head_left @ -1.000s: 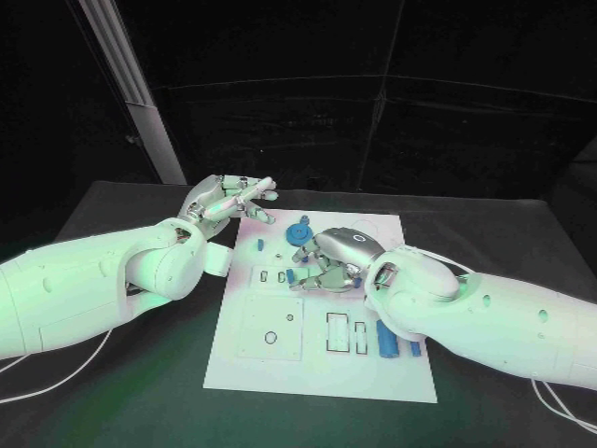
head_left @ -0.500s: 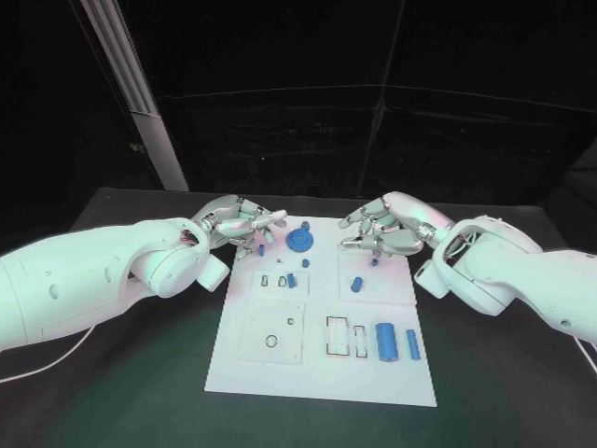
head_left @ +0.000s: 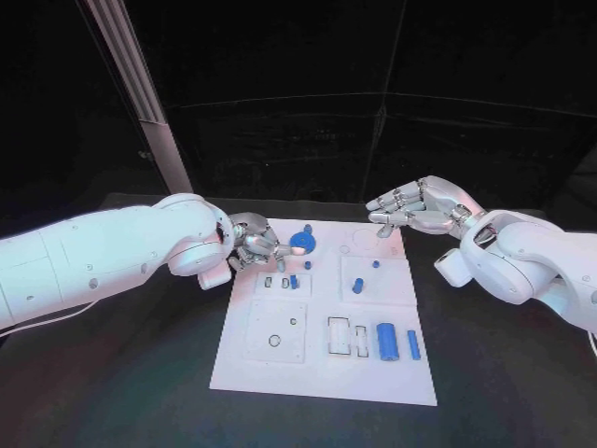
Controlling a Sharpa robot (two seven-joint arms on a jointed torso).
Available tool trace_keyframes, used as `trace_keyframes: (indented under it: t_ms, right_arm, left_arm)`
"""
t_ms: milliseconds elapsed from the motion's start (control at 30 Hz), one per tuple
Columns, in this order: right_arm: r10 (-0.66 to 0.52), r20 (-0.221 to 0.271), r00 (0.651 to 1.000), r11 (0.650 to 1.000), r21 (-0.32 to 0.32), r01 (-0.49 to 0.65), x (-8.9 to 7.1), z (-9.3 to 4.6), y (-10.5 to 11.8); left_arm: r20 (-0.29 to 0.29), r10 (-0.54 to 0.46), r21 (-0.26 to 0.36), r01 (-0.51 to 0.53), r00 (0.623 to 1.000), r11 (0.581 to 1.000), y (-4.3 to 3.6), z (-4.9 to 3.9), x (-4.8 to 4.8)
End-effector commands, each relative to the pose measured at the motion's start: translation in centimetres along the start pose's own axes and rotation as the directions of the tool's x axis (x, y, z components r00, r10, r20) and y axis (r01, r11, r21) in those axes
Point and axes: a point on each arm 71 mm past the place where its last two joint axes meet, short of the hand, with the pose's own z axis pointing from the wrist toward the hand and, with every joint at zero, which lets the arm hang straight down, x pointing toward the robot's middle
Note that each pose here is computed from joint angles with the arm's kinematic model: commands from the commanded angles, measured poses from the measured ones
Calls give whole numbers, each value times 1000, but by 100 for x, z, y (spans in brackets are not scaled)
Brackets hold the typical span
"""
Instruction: Assemble the parts on the task board
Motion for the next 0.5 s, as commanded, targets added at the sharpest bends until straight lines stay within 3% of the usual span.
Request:
trace_keyframes:
  t_ms: [33, 500]
  right_arm:
    - [25, -17, 1000, 999, -27, -26, -3, 12, 22]
    - [-7, -27, 1000, 1000, -20, 6, 7, 48, 5]
  left_arm:
    - [-18, 140, -114, -141, 990, 983, 15, 22, 11]
    - [-75, 235, -153, -244, 969, 958, -181, 196, 123]
